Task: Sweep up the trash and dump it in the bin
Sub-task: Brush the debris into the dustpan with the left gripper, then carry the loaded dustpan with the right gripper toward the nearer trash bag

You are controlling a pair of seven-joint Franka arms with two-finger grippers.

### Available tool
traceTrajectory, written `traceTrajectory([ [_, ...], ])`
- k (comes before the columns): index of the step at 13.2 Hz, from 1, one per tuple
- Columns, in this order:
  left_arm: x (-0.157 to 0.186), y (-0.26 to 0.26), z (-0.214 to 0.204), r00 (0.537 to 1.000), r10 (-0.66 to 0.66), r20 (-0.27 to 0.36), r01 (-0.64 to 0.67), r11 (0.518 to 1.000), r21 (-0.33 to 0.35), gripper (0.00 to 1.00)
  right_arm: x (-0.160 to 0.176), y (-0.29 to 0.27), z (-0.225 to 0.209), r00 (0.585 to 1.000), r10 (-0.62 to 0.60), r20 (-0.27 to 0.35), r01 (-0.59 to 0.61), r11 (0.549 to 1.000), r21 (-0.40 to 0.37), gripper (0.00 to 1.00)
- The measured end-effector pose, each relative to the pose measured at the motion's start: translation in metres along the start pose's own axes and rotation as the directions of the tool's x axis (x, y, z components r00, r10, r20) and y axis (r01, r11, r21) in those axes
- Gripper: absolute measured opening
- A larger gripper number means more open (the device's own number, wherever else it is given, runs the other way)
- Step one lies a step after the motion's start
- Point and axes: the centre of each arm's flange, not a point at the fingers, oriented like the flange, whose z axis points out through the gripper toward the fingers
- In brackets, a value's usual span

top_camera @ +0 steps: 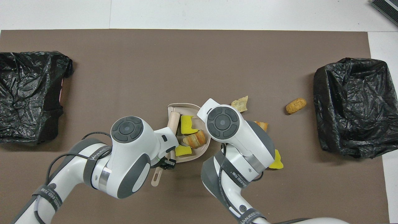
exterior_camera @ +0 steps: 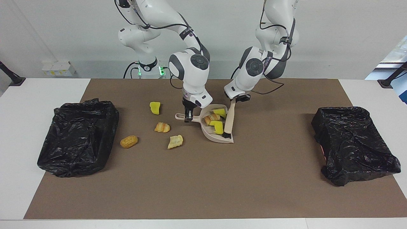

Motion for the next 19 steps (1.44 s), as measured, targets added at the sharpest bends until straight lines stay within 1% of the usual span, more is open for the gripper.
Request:
traceTrajectory([
  [2, 0.003, 0.001, -0.017, 1.0, -0.015, 0.003, 0.015, 1.0, -0.008, 0.27, 0.0, 0.0, 0.001, 1.0, 0.0, 0.0, 0.0, 1.0, 0.001, 0.31],
  [5, -0.003, 0.001, -0.055, 0.993, -0.12, 0.006, 0.12, 0.993, -0.011, 0.27, 0.0, 0.0, 0.001, 1.0, 0.001, 0.001, -0.001, 1.0, 0.001, 0.31],
  [7, -0.015, 0.003, -0.069, 0.978, -0.207, -0.004, 0.207, 0.978, 0.022, 0.27, -0.001, 0.001, 0.002, 1.0, 0.002, 0.001, -0.002, 1.0, 0.002, 0.31],
  [8, -0.022, 0.005, -0.073, 0.971, -0.241, 0.001, 0.24, 0.97, 0.043, 0.27, -0.003, 0.002, 0.001, 1.0, 0.006, 0.0, -0.006, 1.0, 0.001, 0.31],
  [10, -0.035, 0.012, -0.068, 0.956, -0.292, 0.005, 0.291, 0.954, 0.07, 0.27, -0.018, 0.011, -0.002, 1.0, 0.027, -0.003, -0.027, 1.0, -0.002, 0.31],
  [11, -0.043, 0.018, -0.061, 0.951, -0.31, 0.008, 0.308, 0.947, 0.087, 0.27, -0.031, 0.017, -0.006, 1.0, 0.028, -0.004, -0.028, 1.0, -0.005, 0.31],
  [13, -0.063, 0.034, -0.047, 0.947, -0.321, 0.005, 0.318, 0.941, 0.114, 0.27, -0.07, 0.031, -0.021, 1.0, 0.015, -0.004, -0.015, 1.0, -0.007, 0.31],
  [16, -0.099, 0.078, -0.029, 0.942, -0.332, -0.048, 0.336, 0.934, 0.123, 0.27, -0.147, 0.053, -0.05, 1.0, -0.029, 0.008, 0.029, 1.0, 0.011, 0.31],
  [19, -0.123, 0.113, -0.012, 0.948, -0.31, -0.072, 0.317, 0.939, 0.132, 0.27, -0.221, 0.069, -0.064, 0.998, -0.057, 0.012, 0.057, 0.998, 0.022, 0.31],
])
